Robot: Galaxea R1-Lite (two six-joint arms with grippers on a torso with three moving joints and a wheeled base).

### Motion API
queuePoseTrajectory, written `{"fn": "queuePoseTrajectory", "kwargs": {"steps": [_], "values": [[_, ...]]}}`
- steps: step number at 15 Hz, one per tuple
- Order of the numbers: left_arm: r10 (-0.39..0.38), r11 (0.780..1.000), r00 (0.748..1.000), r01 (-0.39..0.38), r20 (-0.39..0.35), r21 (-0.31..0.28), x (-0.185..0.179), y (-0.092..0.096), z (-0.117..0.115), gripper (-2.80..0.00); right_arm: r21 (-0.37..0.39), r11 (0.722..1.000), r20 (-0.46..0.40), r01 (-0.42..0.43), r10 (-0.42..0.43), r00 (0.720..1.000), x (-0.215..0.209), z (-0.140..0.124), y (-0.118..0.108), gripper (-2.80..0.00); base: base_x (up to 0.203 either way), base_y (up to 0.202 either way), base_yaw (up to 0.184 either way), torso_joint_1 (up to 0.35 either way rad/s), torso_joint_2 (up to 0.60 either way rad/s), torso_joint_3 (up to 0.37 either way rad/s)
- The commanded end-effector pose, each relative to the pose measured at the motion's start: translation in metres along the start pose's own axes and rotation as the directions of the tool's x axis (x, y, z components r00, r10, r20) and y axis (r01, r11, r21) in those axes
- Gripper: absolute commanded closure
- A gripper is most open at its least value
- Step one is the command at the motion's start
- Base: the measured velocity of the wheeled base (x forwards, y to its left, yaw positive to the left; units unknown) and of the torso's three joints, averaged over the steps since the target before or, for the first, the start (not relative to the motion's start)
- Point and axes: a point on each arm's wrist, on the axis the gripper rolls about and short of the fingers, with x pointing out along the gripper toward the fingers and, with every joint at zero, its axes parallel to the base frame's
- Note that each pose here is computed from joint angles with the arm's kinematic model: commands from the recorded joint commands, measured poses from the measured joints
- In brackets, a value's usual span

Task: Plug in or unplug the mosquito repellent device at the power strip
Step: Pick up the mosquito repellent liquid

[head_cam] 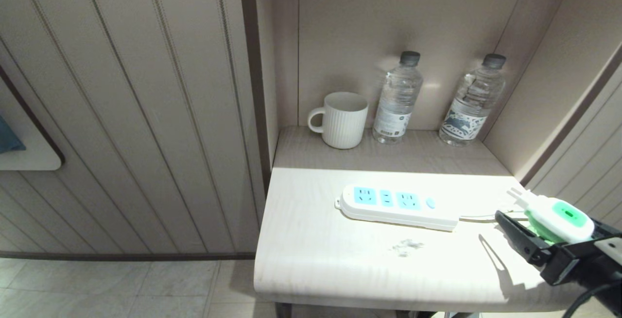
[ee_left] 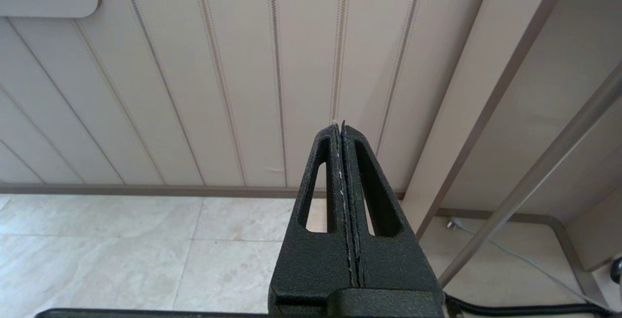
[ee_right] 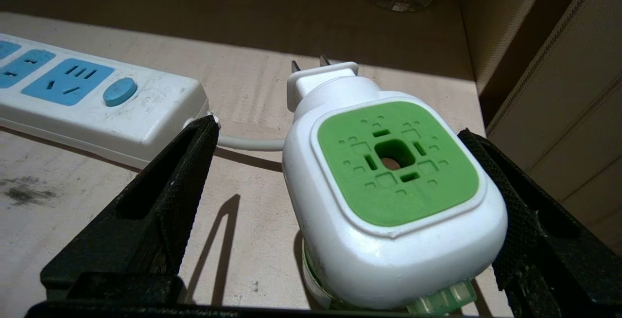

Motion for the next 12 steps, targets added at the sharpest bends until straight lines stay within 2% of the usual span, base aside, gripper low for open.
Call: {"fn": "queuePoseTrajectory", "kwargs": {"steps": [1,12], "values": [[0.0,1.0,1.0,0.0,0.0,0.0,0.0,0.0,0.0,0.0,0.0,1.0,0.005,-0.002,0.002,1.0,0.002,0.001,0.0,-2.8,0.0,0.0,0.0,0.0,0.0,0.0],[0.0,1.0,1.0,0.0,0.0,0.0,0.0,0.0,0.0,0.0,0.008,1.0,-0.012,0.002,-0.002,1.0,0.014,0.003,0.0,-2.8,0.0,0.0,0.0,0.0,0.0,0.0]]}}
